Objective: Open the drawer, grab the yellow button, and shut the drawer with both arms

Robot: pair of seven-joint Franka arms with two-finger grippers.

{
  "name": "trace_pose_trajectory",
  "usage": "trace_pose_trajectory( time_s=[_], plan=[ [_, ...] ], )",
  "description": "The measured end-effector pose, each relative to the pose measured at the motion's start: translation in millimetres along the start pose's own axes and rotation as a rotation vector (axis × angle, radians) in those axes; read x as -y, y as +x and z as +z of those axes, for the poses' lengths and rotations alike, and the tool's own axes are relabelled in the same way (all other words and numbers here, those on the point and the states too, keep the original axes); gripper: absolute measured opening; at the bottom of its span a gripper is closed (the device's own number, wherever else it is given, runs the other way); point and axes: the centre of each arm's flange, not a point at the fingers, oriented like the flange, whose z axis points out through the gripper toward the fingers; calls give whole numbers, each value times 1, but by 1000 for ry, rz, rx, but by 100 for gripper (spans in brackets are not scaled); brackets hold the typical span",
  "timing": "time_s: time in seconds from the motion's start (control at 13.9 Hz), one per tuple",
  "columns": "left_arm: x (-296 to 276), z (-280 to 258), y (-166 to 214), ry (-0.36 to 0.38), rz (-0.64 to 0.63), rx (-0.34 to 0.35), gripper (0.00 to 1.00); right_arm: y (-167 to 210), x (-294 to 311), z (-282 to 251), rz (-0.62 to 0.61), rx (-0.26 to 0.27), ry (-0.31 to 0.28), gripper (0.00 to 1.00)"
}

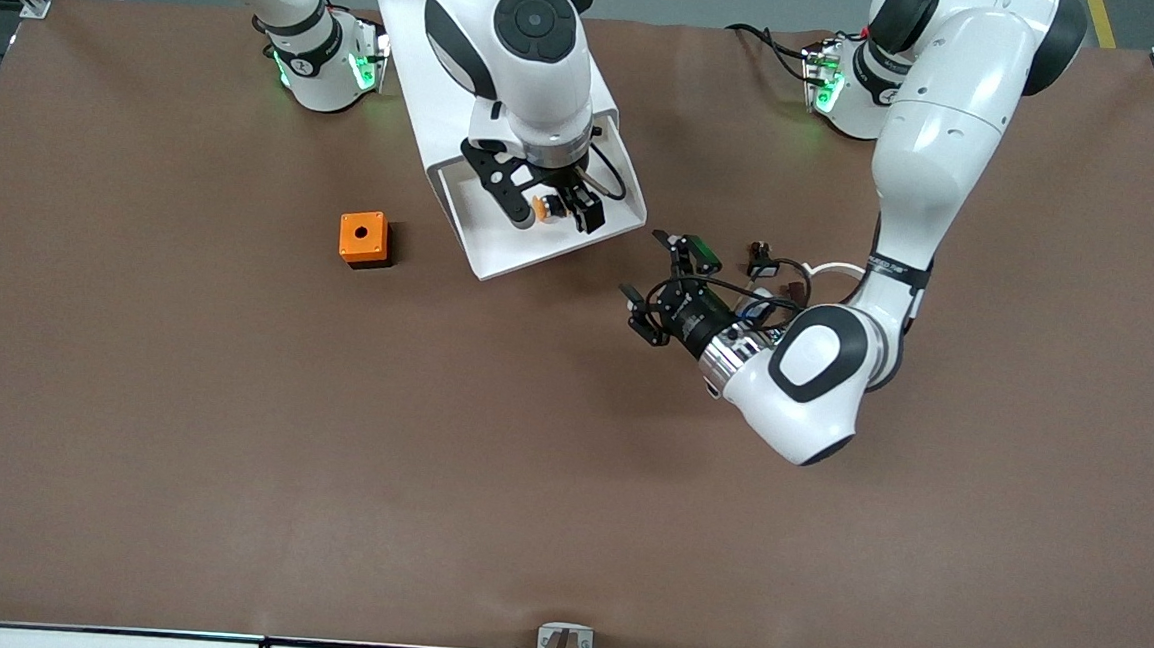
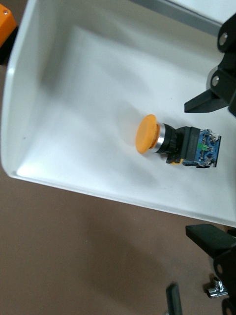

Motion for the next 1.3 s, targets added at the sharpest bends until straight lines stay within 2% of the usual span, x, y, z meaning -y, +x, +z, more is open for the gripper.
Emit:
trace_pose_trajectory(
  time_s=[0.14,0.29,0.58,0.79,0.94,1.01,1.08,1.15,1.23,1.3],
  plan=[
    [4,-20,-6,-56,132,-51,99,-10,-1,7,14,-3,-11,100],
    [7,-32,-18,-126,262,-142,99,-16,-1,15,21,-7,-23,100],
    [20,-26,-72,-257,500,-431,99,-16,1,28,36,-13,-43,99],
    [24,-16,-103,-341,605,-646,99,-18,1,33,46,-15,-51,98],
    [23,-11,-113,-378,643,-792,99,-24,0,38,40,-18,-59,93],
    [22,-9,-118,-392,661,-857,99,-27,0,41,37,-20,-64,87],
    [22,-5,-123,-401,676,-906,100,-28,-1,43,36,-21,-69,74],
    [21,-2,-127,-410,691,-944,99,-29,-1,46,37,-24,-77,66],
    [20,2,-131,-416,701,-972,99,-29,-2,48,37,-26,-85,66],
    [20,4,-132,-419,708,-997,100,-28,-2,47,37,-28,-85,59]
  ],
)
